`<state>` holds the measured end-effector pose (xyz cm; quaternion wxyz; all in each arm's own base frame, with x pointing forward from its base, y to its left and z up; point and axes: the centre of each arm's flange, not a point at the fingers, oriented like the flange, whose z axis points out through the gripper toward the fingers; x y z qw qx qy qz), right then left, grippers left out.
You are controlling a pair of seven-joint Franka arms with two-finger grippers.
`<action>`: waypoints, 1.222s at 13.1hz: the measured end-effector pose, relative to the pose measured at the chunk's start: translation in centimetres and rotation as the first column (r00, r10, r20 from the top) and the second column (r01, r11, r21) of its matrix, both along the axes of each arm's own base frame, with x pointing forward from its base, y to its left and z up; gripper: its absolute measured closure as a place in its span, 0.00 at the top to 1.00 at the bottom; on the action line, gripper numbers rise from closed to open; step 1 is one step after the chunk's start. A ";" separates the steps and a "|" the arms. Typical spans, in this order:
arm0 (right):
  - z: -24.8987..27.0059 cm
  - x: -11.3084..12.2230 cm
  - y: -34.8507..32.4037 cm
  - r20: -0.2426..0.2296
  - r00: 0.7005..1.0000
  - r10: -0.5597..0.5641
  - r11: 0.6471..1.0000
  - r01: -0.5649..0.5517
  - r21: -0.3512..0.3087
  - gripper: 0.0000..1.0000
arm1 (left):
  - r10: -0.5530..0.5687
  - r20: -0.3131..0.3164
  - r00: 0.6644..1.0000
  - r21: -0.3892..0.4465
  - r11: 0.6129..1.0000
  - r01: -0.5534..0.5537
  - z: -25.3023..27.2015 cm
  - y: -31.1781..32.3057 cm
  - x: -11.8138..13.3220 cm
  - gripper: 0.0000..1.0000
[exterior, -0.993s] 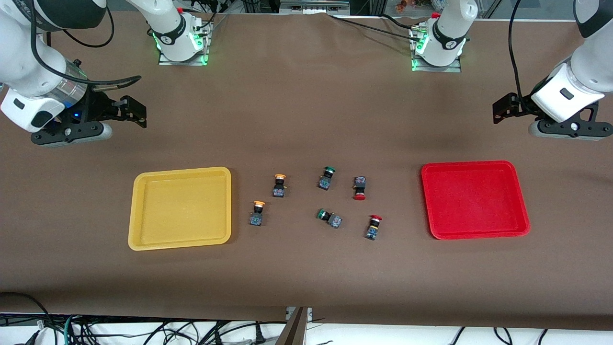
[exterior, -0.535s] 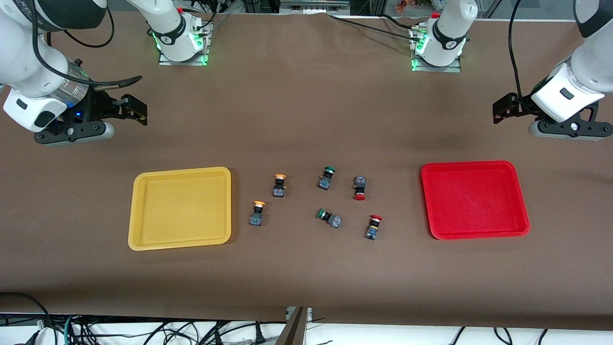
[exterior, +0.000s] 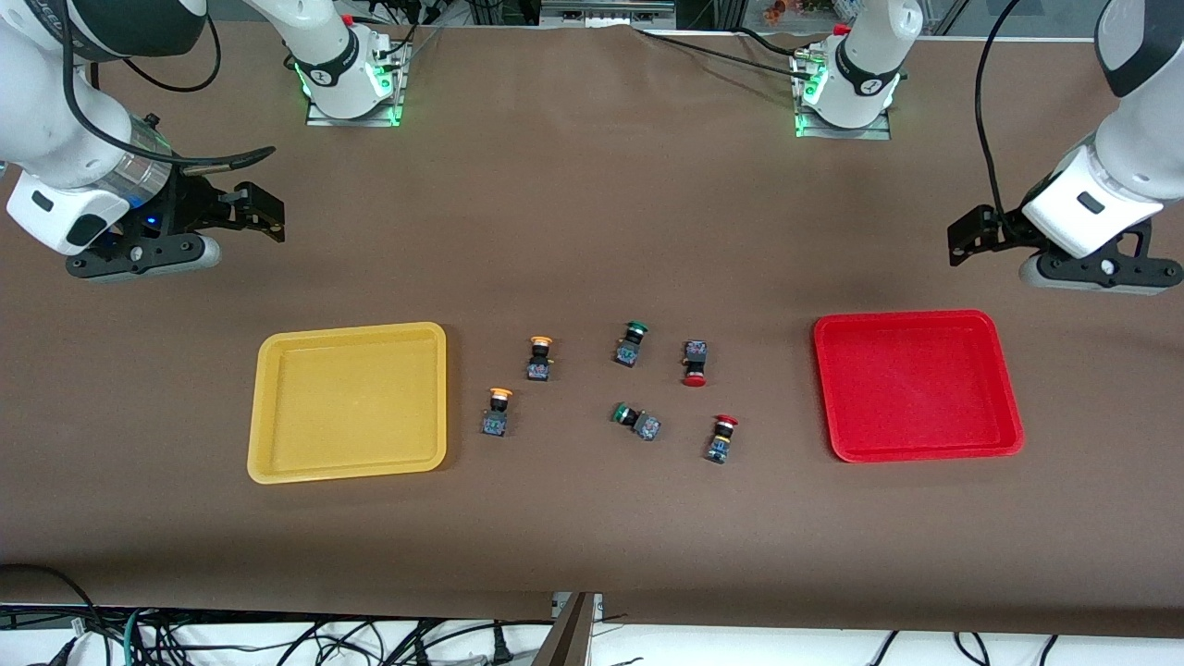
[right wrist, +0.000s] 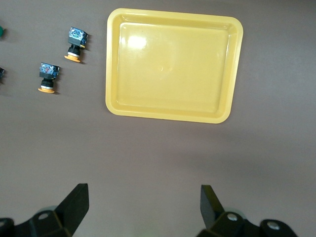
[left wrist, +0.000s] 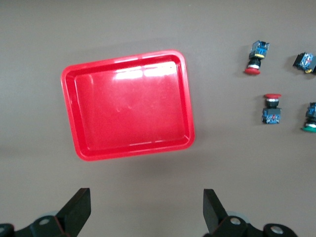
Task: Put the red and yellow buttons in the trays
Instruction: 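Reach the right gripper to a yellow button while the left gripper reaches a red button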
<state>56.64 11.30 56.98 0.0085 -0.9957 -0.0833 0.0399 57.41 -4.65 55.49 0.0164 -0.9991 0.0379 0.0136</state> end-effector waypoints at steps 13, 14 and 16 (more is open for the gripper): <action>-22.4 7.1 16.9 0.028 0.996 -0.090 0.996 0.089 0.027 1.00 | -0.102 -0.024 0.995 -0.016 0.995 0.102 -8.6 -6.8 6.3 1.00; -24.3 7.6 17.8 0.039 0.993 -0.115 0.993 0.113 0.035 1.00 | -0.122 -0.030 0.992 -0.022 0.992 0.122 -12.6 -8.4 8.1 1.00; -28.0 8.3 19.7 0.073 0.982 -0.172 0.984 0.167 0.063 1.00 | -0.149 -0.003 0.989 -0.037 0.988 0.148 -21.0 -11.0 11.1 1.00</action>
